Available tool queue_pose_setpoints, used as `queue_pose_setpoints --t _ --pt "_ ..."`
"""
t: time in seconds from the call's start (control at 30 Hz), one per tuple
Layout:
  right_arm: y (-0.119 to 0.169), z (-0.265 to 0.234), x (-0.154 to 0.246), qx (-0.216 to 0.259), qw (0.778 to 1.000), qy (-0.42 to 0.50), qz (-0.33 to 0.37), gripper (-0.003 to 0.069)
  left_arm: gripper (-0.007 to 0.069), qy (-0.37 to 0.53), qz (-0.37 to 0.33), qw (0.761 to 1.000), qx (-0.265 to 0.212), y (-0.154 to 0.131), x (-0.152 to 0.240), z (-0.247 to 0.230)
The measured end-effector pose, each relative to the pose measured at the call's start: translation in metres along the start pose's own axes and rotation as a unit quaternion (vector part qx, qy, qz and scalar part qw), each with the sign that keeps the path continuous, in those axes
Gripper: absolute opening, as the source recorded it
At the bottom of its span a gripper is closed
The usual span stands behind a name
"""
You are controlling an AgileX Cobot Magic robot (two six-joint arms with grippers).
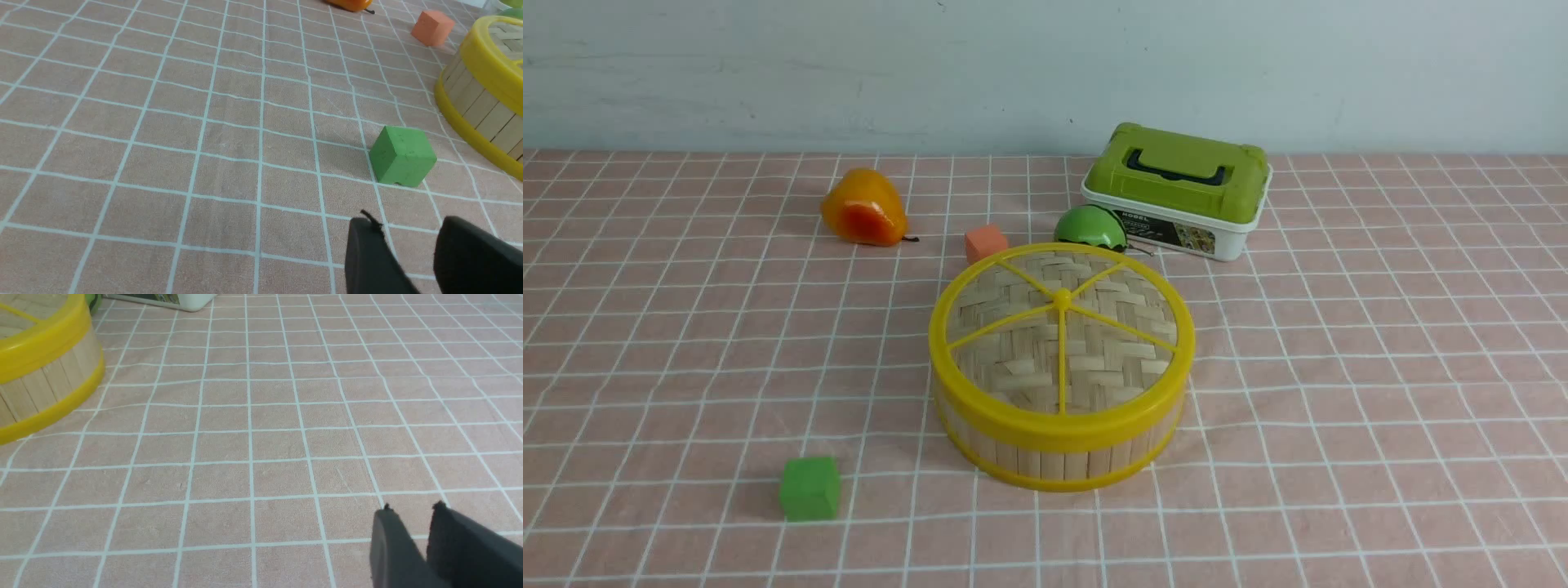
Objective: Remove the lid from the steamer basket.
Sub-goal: Use the right arm to lift the lid of the steamer
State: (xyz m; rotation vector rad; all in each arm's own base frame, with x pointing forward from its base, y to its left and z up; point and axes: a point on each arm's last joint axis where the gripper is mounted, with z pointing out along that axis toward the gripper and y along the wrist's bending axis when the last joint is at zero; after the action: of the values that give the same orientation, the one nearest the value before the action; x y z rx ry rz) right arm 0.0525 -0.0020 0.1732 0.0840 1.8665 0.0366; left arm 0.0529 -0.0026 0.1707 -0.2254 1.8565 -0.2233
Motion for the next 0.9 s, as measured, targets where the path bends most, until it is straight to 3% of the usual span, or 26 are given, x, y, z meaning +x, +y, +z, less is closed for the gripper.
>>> queue_pose_setpoints --t 0.9 --pt "0.0 0.0 0.0 0.0 1.0 0.0 0.0 0.0155 0.0239 -0.001 0.014 1.0 -0.005 0.0009 -0.0002 0.0"
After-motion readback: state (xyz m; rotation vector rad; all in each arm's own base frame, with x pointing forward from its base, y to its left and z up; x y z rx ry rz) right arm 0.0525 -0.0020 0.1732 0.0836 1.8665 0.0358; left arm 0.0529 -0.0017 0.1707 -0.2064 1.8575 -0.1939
